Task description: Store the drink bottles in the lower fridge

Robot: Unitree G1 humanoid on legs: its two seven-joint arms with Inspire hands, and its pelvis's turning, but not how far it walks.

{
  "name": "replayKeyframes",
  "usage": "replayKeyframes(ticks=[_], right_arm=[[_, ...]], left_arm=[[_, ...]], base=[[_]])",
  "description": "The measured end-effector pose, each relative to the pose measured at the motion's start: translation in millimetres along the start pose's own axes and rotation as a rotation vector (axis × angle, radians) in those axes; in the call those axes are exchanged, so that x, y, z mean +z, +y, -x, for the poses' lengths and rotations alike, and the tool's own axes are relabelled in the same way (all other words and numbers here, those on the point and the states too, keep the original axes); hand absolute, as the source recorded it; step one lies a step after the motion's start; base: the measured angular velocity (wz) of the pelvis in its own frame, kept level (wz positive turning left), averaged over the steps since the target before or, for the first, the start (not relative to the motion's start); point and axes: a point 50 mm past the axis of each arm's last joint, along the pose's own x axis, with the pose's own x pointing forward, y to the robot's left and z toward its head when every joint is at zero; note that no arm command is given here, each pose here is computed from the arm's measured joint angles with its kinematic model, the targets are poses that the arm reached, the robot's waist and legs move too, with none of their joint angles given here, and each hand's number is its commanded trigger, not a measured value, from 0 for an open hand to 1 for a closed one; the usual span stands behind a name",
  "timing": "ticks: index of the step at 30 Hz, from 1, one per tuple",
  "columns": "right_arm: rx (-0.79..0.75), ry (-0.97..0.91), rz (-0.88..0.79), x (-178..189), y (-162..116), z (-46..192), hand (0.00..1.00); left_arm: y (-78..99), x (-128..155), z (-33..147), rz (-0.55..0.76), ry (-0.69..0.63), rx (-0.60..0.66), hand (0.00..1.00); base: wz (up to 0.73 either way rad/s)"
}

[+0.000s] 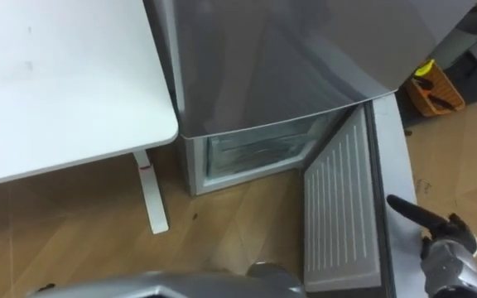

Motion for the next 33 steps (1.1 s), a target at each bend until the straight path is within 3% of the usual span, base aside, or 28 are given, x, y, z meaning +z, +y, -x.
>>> replayKeyframes(ticks=[6,8,14,18,21,23,24,28,33], right_arm=[[0.195,-0.052,0.125,-2,54,10,0.00],[0.310,-0.097,0.218,-4,85,22,0.00],[0.350,-0.112,0.293,-5,112,32,0.00],[0.454,-0.162,0.448,-5,142,51,0.00],[0.622,-0.189,0.563,-12,184,70,0.00],[0.829,-0.133,0.636,-27,217,92,0.00],[0.865,-0.113,0.638,-32,221,96,0.00],[1.245,-0.085,0.727,-46,266,142,0.00],[1.402,-0.051,0.773,-48,276,159,0.00]], left_arm=[[-9.1,19,0.7,-0.065,-0.058,-0.020,0.00],[-16.4,26,0.7,-0.104,-0.068,-0.039,0.00],[-26.7,45,2.4,-0.197,-0.085,-0.042,0.00],[-26.9,45,2.4,-0.281,-0.050,-0.030,0.00],[-25.4,53,2.0,-0.329,-0.046,-0.018,0.00],[-23.1,59,2.0,-0.342,-0.053,-0.004,0.00],[-23.0,59,2.0,-0.349,-0.052,-0.002,0.00],[-29.1,62,3.5,-0.394,-0.048,-0.026,0.00],[-38.1,58,5.0,-0.404,-0.036,-0.068,0.00]], base=[[-0.06],[-0.24],[-0.35],[-0.05],[0.04],[0.26],[0.40],[0.39],[0.39]])
